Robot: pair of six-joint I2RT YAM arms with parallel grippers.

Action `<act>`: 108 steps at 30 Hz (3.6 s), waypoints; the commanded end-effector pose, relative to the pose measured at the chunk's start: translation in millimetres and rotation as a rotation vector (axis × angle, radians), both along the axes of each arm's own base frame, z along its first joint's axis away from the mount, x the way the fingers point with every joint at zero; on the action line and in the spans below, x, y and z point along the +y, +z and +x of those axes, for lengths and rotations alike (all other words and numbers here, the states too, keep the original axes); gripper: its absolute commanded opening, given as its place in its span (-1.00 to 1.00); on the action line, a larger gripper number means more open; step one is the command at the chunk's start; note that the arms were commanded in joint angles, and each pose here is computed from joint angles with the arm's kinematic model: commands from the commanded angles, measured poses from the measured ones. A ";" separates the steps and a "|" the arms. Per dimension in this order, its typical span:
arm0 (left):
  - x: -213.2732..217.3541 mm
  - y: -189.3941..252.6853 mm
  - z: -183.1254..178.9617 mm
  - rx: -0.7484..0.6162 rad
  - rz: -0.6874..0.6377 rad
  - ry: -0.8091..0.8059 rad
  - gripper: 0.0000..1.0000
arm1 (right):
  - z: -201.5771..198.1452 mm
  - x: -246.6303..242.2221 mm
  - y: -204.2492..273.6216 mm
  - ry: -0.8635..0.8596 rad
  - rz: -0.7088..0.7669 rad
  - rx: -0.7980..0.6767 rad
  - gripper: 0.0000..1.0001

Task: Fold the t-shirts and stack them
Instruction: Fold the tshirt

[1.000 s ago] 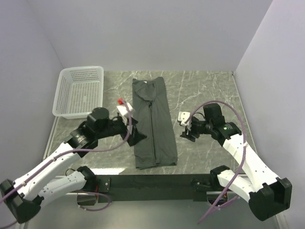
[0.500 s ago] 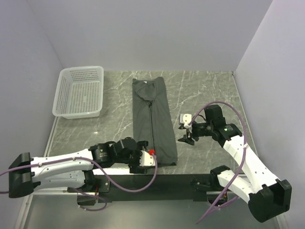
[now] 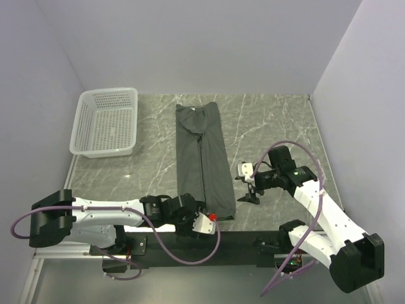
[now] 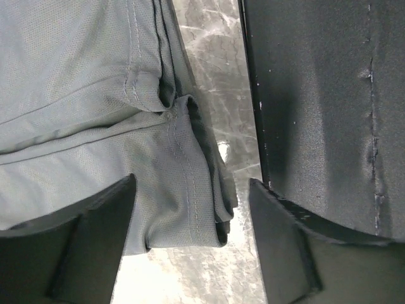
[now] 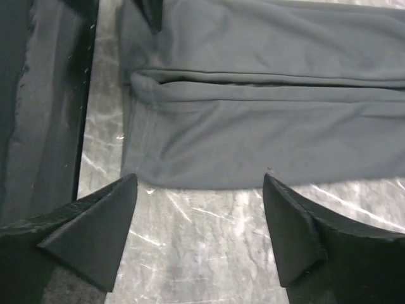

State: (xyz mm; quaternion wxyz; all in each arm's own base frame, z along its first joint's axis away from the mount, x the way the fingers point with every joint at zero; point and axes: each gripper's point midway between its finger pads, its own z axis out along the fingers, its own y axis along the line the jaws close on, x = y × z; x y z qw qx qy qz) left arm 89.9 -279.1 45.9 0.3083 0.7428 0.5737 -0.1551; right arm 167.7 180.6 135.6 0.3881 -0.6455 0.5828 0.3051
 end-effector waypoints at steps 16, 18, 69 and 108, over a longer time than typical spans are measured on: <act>1.7 -28.0 0.9 -0.071 0.075 -0.028 0.15 | -25.3 31.7 -41.5 0.135 -0.129 -0.002 0.72; 3.0 -34.7 0.9 -0.072 0.093 -0.028 0.02 | -26.0 32.0 -45.0 0.135 -0.139 -0.005 0.70; 1.8 -13.4 2.9 -0.100 0.032 -0.004 -0.99 | -48.1 55.0 -124.5 0.132 -0.500 0.095 -0.49; -11.2 68.8 194.7 -0.063 -0.111 0.174 -0.99 | 79.8 62.6 -18.8 -0.058 -0.185 0.461 -1.00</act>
